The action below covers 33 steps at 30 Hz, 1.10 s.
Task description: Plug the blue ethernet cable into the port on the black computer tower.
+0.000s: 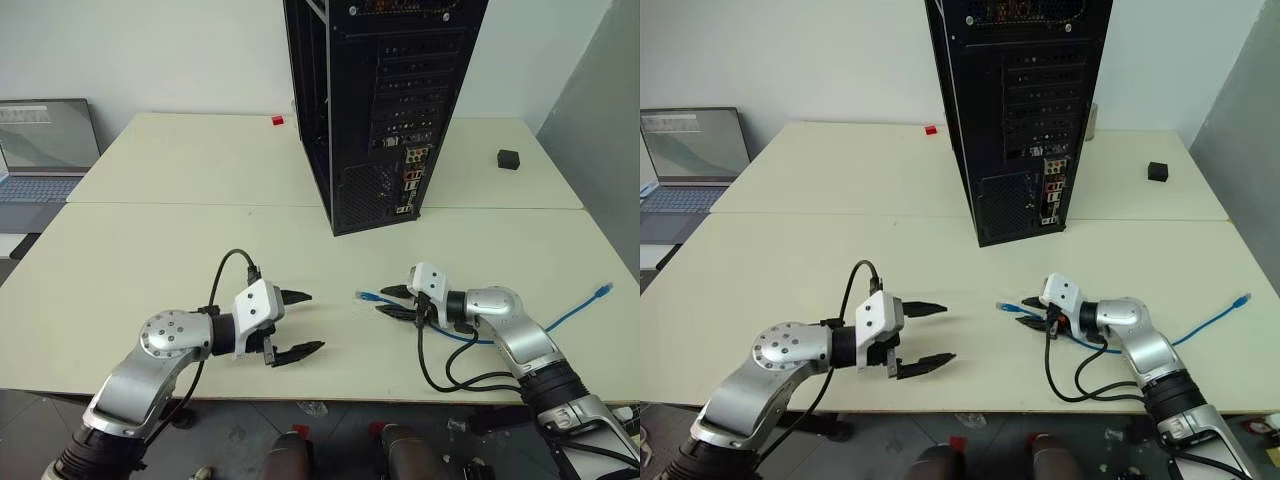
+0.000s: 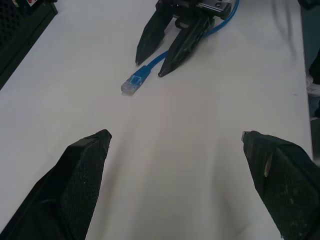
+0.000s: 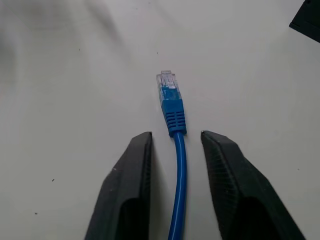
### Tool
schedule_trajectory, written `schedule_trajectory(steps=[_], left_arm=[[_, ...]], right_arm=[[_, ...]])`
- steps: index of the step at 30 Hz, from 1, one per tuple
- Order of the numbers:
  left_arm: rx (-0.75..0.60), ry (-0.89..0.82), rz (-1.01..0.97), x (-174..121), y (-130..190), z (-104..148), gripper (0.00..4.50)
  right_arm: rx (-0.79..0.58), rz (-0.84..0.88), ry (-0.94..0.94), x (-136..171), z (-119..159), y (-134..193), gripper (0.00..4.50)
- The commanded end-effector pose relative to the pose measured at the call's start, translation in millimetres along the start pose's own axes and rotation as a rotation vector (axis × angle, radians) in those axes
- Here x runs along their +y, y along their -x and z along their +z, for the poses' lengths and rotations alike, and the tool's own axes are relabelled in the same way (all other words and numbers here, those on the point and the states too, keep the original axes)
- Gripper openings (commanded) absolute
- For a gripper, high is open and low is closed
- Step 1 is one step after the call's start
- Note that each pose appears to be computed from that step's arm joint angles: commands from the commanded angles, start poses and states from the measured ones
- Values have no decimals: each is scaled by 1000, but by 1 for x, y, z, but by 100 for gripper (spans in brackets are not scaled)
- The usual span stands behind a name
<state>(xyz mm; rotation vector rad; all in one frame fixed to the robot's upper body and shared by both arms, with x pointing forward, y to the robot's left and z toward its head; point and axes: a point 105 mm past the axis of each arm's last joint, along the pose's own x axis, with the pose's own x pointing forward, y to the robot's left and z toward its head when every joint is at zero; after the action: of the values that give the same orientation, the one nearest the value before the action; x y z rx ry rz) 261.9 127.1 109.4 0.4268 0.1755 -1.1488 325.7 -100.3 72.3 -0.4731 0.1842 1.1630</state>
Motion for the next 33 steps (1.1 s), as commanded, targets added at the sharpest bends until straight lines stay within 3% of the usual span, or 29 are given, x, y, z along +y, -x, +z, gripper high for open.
schedule_trajectory(steps=[1, 4, 9, 14, 25, 30, 33], left_arm=[[-21, -27, 17, 4, -3, 5, 450], [-32, -21, 15, 4, -7, 7, 450], [-30, -20, 8, 5, -11, 6, 450], [-18, -31, -23, 9, -21, 5, 450], [-42, -63, -94, 13, -36, 9, 450], [-54, -63, -133, 11, -37, 11, 369], [-53, -68, -140, 10, -37, 11, 292]], right_arm=[[6, 5, 45, -3, 6, 0, 48], [3, 17, 78, -1, 13, 0, 2], [-35, 47, 109, 3, 32, -1, 2], [-65, 162, 166, 27, 59, -5, 2], [-38, 228, 191, 39, 70, -7, 2], [-19, 231, 200, 40, 68, -7, 0], [-14, 234, 203, 41, 68, -6, 0]])
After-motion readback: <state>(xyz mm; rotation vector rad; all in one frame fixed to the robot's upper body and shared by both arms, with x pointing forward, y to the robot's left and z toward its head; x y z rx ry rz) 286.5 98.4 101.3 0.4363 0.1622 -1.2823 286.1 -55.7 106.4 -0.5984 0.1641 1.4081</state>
